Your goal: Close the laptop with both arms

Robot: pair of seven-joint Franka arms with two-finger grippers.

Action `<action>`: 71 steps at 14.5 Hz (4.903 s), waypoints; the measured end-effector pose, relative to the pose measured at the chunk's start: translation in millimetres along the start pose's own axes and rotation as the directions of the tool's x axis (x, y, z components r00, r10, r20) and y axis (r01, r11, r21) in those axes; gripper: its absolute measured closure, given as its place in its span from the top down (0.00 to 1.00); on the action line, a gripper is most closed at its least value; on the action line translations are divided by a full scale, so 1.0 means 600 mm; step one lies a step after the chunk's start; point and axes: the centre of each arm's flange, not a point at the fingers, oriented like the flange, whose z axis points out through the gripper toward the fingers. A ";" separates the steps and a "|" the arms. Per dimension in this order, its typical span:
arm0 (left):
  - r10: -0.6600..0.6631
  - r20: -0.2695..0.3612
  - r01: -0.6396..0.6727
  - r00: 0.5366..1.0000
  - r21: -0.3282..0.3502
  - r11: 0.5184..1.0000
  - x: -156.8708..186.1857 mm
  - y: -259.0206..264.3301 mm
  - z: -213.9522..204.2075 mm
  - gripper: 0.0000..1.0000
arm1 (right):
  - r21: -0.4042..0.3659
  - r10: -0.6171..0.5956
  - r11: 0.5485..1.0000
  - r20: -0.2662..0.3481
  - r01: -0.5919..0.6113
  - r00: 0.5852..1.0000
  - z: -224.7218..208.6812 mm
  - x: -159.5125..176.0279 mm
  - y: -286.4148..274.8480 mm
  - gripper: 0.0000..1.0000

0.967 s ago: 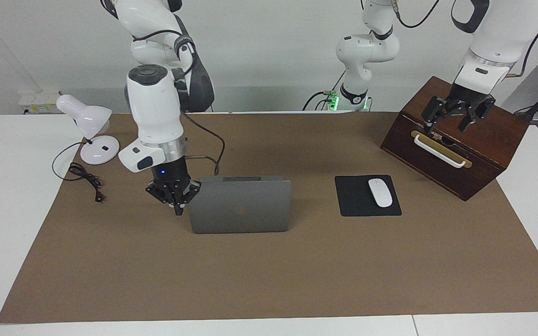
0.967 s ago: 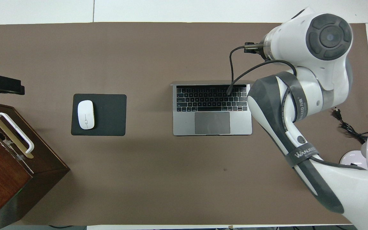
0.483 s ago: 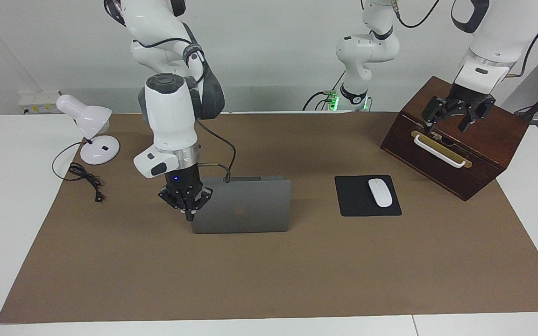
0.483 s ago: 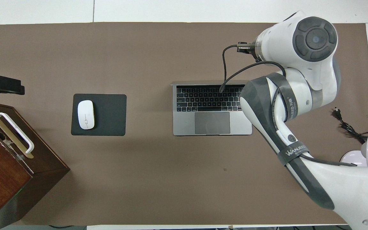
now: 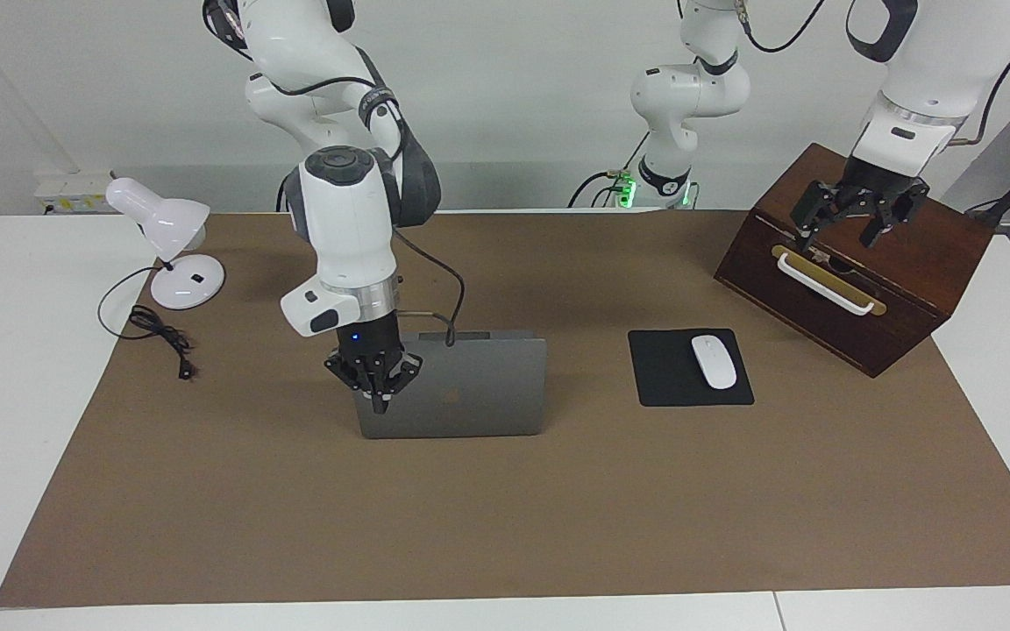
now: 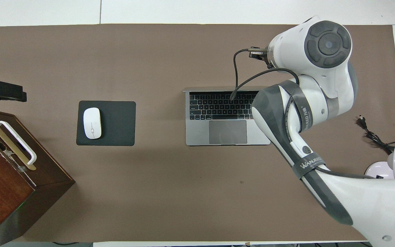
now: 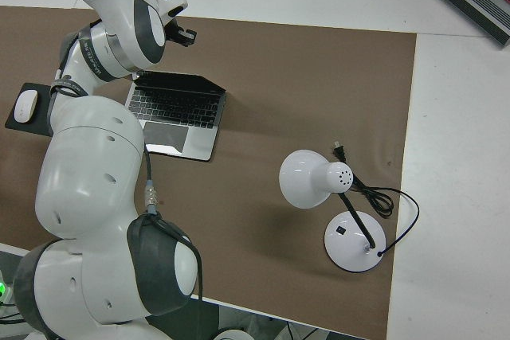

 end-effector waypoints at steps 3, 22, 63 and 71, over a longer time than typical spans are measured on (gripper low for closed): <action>0.001 -0.001 -0.001 1.000 0.000 1.000 0.000 0.000 0.006 0.77 | -0.005 0.004 1.000 0.009 -0.004 1.000 0.012 -0.002 -0.001 0.01; -0.009 -0.176 -0.015 0.984 -0.137 0.990 -0.023 0.038 0.083 0.01 | -0.027 0.015 1.000 0.031 -0.014 0.999 0.037 -0.003 0.015 0.01; 0.343 -0.663 -0.550 0.665 -0.124 0.826 -0.354 0.483 0.442 0.01 | 0.011 0.139 0.986 0.480 -0.165 0.866 -0.015 -0.036 0.027 0.01; 0.387 -0.631 -0.576 0.672 -0.119 0.809 -0.351 0.530 0.510 0.01 | -0.011 0.184 0.977 0.538 -0.212 0.823 0.024 -0.051 0.056 0.01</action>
